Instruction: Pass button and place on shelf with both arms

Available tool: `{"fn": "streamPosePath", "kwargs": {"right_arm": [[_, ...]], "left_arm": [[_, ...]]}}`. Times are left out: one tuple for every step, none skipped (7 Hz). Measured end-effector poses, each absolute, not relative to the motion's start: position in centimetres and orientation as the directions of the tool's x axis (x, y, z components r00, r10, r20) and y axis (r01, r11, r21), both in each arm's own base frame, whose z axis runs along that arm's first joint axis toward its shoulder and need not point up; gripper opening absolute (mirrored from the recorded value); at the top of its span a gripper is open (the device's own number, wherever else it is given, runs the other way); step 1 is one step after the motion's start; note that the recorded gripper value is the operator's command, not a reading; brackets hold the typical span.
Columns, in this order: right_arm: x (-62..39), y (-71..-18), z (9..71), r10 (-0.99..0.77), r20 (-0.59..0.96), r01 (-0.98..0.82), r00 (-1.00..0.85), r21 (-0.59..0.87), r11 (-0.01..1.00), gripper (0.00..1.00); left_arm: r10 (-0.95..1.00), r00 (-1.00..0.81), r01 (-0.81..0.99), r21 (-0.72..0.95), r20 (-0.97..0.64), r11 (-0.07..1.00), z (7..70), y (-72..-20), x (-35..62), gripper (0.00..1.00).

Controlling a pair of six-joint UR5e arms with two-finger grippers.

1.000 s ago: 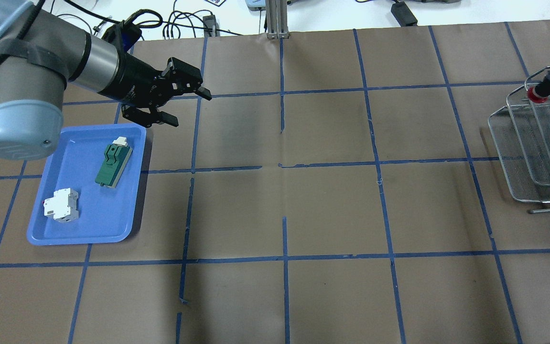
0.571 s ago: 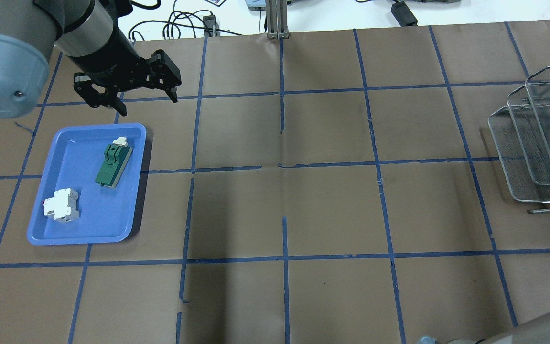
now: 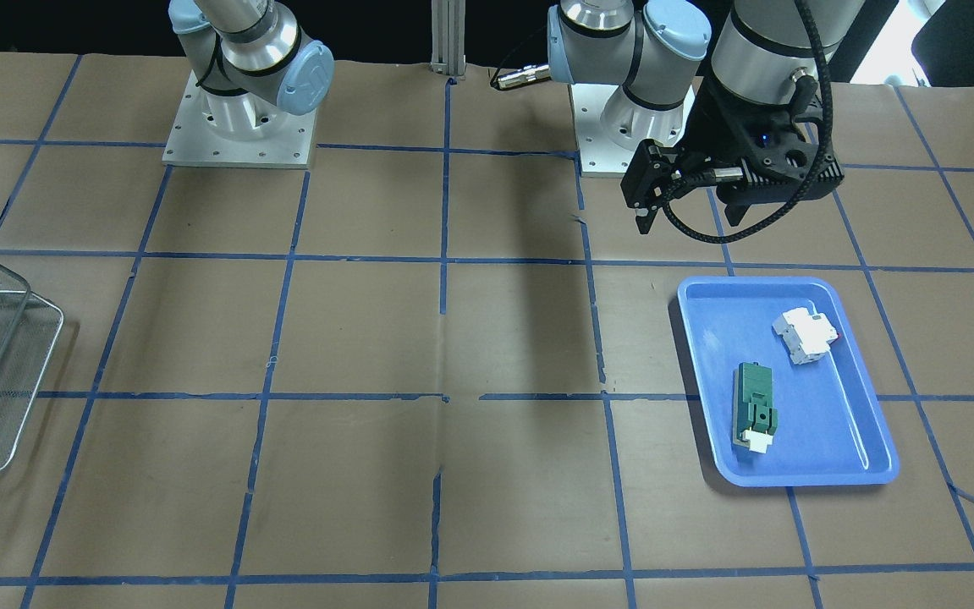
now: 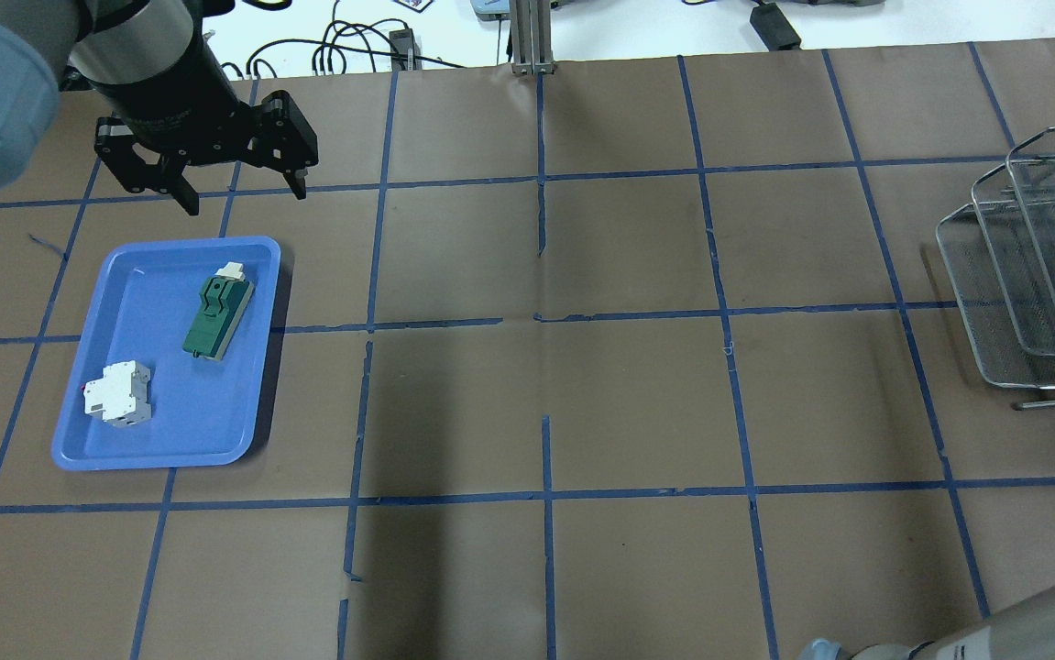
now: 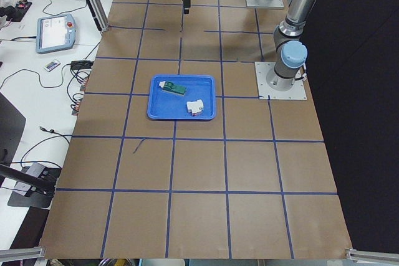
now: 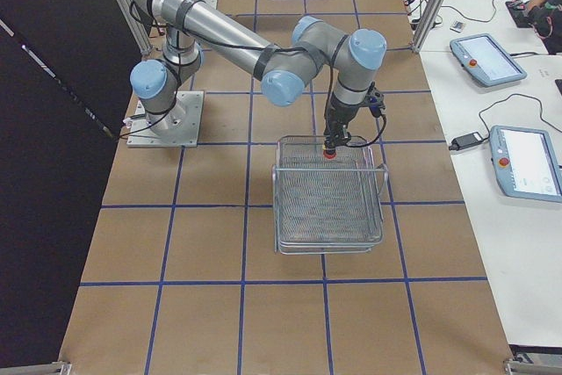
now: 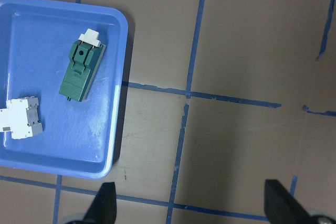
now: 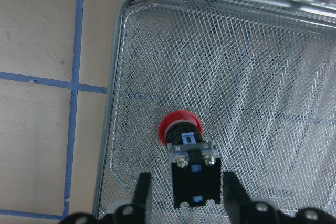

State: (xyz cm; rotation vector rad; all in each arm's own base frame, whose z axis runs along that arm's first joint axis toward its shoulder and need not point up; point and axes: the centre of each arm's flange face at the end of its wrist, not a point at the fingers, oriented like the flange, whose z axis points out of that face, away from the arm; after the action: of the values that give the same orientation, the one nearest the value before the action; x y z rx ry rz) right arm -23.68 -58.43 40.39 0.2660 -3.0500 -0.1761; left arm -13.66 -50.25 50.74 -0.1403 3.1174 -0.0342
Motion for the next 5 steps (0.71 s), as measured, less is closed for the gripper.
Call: {"fn": "streamPosePath", "kwargs": {"right_arm": [[-23.4,-58.3,41.0,-0.177,0.063,-0.168,-0.982,0.123,0.978,1.0],[-22.8,-57.9,42.2,-0.179,0.059,-0.17,-0.982,0.126,0.977,1.0],[-21.1,-57.3,44.4,-0.188,0.056,-0.18,-0.981,0.117,0.977,1.0],[-17.6,-56.5,47.2,-0.206,0.054,-0.2,-0.977,0.1,0.975,1.0],[-13.0,-56.0,49.3,-0.219,0.048,-0.215,-0.975,0.078,0.973,1.0]], "left_arm": [[-0.04,-0.999,-0.04,-0.016,-0.005,0.999,50.7,-50.1,-13.6,1.0],[0.0,-1.0,0.0,-0.014,0.01,1.0,50.7,-50.1,-13.7,1.0],[0.016,-1.0,0.016,-0.015,0.022,1.0,50.8,-50.0,-13.8,1.0],[0.017,-0.999,0.017,-0.019,0.032,1.0,51.0,-50.0,-13.9,1.0],[0.014,-0.999,0.014,-0.021,0.035,1.0,51.2,-49.9,-13.8,1.0]]}}
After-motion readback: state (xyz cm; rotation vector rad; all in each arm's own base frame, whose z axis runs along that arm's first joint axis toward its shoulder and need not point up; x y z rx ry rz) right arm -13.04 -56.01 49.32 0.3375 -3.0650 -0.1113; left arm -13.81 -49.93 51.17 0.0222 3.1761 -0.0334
